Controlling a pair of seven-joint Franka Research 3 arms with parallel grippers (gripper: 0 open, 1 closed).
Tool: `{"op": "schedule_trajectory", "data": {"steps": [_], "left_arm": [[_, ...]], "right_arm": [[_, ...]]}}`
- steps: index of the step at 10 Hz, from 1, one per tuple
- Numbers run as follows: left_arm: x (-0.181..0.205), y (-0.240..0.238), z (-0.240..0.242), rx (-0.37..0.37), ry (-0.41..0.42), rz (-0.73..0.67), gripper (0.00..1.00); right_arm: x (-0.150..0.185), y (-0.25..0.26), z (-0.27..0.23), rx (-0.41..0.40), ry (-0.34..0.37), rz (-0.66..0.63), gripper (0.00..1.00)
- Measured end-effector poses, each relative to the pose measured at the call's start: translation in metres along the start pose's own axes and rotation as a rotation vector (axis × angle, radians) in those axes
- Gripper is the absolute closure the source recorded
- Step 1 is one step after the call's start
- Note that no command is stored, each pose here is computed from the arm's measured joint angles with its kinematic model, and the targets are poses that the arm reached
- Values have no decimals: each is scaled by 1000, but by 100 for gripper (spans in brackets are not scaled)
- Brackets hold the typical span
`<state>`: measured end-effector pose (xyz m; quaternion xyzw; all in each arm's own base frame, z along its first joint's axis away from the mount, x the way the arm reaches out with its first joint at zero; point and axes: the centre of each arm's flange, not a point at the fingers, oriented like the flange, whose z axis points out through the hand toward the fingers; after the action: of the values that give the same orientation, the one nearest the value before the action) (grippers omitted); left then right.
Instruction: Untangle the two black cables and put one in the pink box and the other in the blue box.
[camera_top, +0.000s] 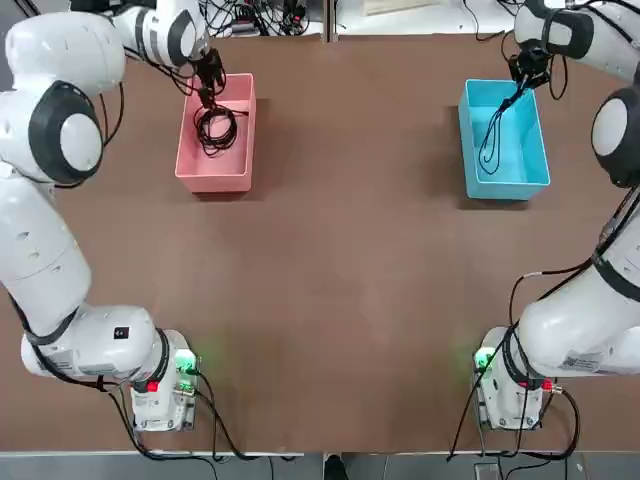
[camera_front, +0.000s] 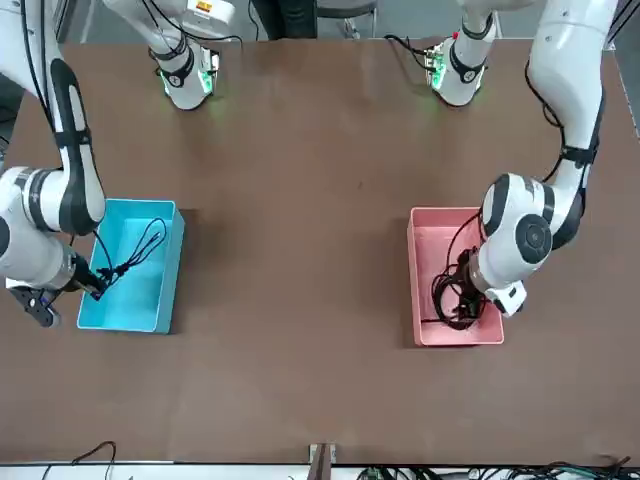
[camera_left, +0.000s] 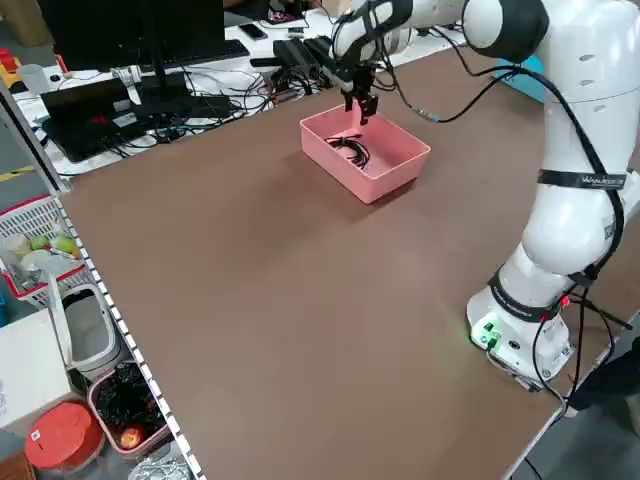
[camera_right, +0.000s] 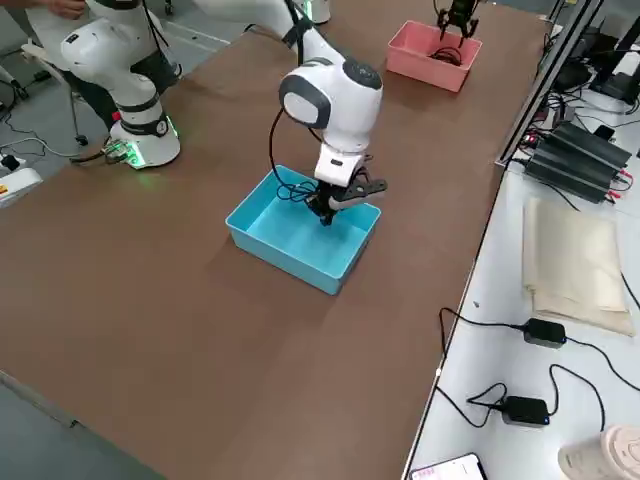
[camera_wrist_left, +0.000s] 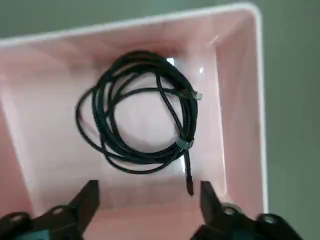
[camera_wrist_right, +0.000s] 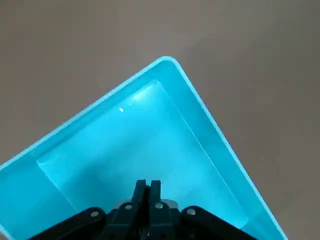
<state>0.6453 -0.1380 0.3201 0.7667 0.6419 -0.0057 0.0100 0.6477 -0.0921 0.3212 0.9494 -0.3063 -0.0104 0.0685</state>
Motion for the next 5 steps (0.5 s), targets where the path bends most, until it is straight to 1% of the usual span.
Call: {"op": "schedule_trajectory", "data": {"steps": [1,2,4,5], "left_arm": [[-4,-6,-29,18,19,64,0],[-13,-14,-57,22,31,131,0],[-35,-25,-102,-3,48,266,0],[-37,-31,-122,-10,61,338,0]], "right_arm": [[1,-2,5,2,3,-1,94],[1,-3,8,3,4,-3,93],[1,-5,8,6,7,-6,67],[0,-7,8,7,8,-10,53]]}}
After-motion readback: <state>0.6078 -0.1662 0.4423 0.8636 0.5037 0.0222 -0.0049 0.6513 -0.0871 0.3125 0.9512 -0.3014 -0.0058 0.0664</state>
